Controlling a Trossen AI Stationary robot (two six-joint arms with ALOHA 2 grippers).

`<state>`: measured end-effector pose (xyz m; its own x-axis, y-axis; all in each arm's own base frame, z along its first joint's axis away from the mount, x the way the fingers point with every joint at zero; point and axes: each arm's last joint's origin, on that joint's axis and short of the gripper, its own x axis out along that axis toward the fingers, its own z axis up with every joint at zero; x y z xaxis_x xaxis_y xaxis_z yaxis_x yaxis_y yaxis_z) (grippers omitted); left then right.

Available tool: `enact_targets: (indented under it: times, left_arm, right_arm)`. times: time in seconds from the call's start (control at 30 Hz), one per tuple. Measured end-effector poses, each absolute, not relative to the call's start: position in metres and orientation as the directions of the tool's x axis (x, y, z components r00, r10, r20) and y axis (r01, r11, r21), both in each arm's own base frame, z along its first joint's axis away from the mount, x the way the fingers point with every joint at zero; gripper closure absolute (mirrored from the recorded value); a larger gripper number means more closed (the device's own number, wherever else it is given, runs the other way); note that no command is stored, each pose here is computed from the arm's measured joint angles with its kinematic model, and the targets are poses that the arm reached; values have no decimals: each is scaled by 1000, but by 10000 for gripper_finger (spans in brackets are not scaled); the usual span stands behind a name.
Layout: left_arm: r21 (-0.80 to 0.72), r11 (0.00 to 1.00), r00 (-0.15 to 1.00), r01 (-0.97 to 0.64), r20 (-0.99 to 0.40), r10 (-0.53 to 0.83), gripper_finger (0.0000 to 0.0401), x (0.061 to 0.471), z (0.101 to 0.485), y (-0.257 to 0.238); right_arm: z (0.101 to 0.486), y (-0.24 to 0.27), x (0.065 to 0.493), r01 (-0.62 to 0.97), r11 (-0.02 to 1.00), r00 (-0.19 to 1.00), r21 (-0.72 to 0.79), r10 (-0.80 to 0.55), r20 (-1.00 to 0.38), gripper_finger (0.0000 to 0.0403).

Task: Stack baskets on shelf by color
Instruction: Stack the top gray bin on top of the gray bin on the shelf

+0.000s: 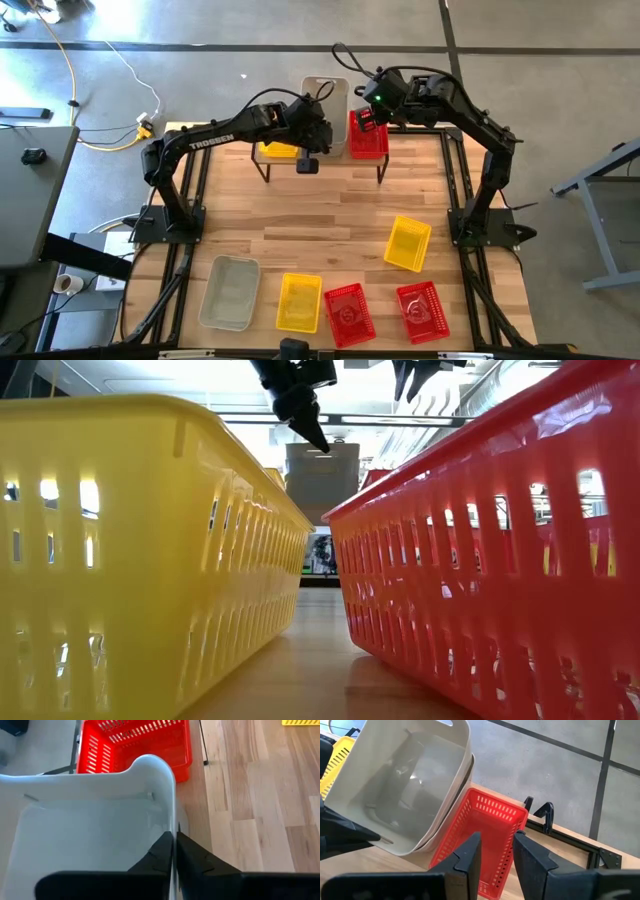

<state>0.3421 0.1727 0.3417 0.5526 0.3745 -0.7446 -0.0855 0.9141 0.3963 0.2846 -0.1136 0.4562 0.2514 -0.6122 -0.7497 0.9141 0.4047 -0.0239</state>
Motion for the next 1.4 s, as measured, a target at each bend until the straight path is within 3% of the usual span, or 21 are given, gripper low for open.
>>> enact_targets:
  times: [0.57,1.4]
  left_arm:
    - [409,908,597,-89,-708,378,399,342,375,162]
    - [337,933,596,-128,-725,344,400,344,367,169]
  right_arm:
    - [456,-110,286,904,426,259,-34,-609,-749,307]
    - [456,-108,287,898,438,266,-34,-603,-752,307]
